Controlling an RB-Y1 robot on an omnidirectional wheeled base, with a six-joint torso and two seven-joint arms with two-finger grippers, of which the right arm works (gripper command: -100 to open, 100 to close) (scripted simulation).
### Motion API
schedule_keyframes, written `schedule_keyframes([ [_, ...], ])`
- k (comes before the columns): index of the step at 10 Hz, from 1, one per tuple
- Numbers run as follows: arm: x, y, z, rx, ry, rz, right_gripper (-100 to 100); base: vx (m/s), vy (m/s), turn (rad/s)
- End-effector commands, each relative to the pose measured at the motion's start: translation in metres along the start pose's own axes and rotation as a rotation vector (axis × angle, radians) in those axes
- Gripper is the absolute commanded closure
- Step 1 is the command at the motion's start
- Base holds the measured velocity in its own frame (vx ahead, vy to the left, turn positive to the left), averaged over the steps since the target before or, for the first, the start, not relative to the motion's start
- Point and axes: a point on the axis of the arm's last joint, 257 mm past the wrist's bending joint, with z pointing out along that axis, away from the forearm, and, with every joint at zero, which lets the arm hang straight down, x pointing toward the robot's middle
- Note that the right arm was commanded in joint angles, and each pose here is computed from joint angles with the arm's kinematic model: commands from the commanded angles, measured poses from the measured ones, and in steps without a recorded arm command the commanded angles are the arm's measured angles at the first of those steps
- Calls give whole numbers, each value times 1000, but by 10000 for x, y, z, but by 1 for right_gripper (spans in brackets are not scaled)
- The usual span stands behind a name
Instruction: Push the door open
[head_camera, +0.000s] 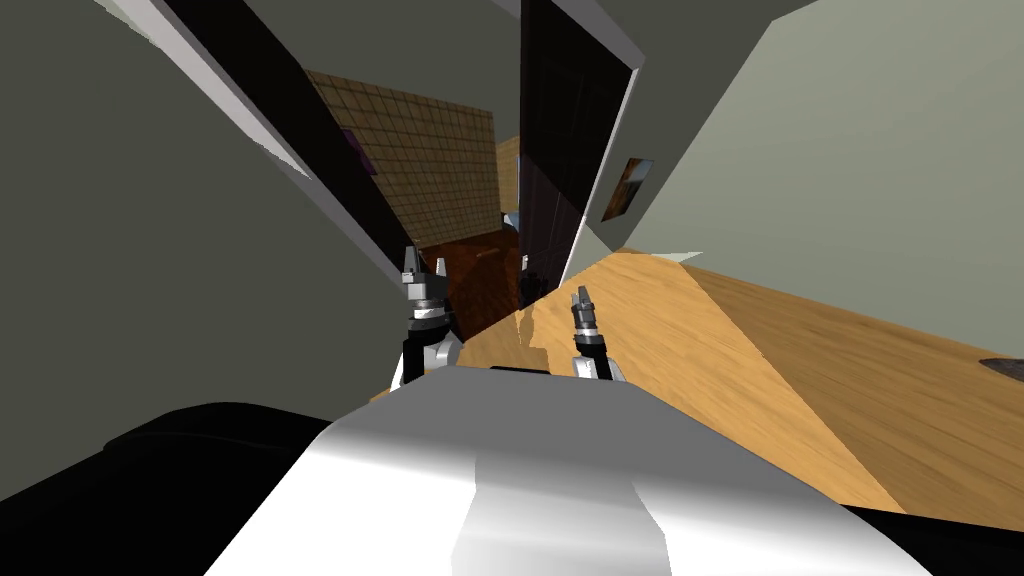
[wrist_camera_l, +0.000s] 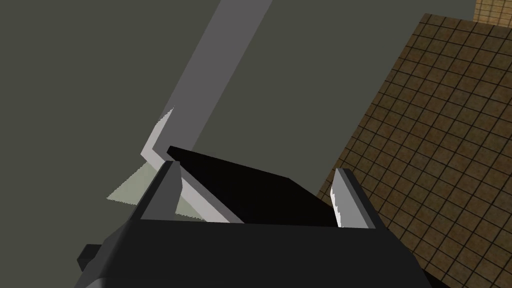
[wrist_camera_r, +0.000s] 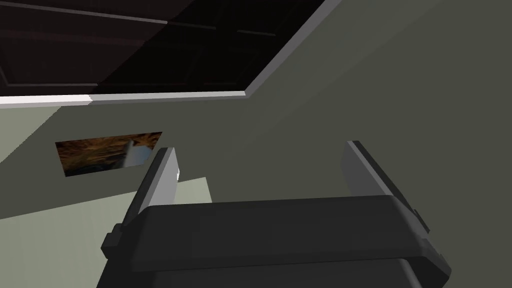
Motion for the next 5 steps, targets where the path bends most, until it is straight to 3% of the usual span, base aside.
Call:
schedule_keyframes([
  [1,66,-110,-9,18,15,10,-100,142,-51,81],
  [5,189,-328,-33,51,43,28,-100,100,-39,50],
])
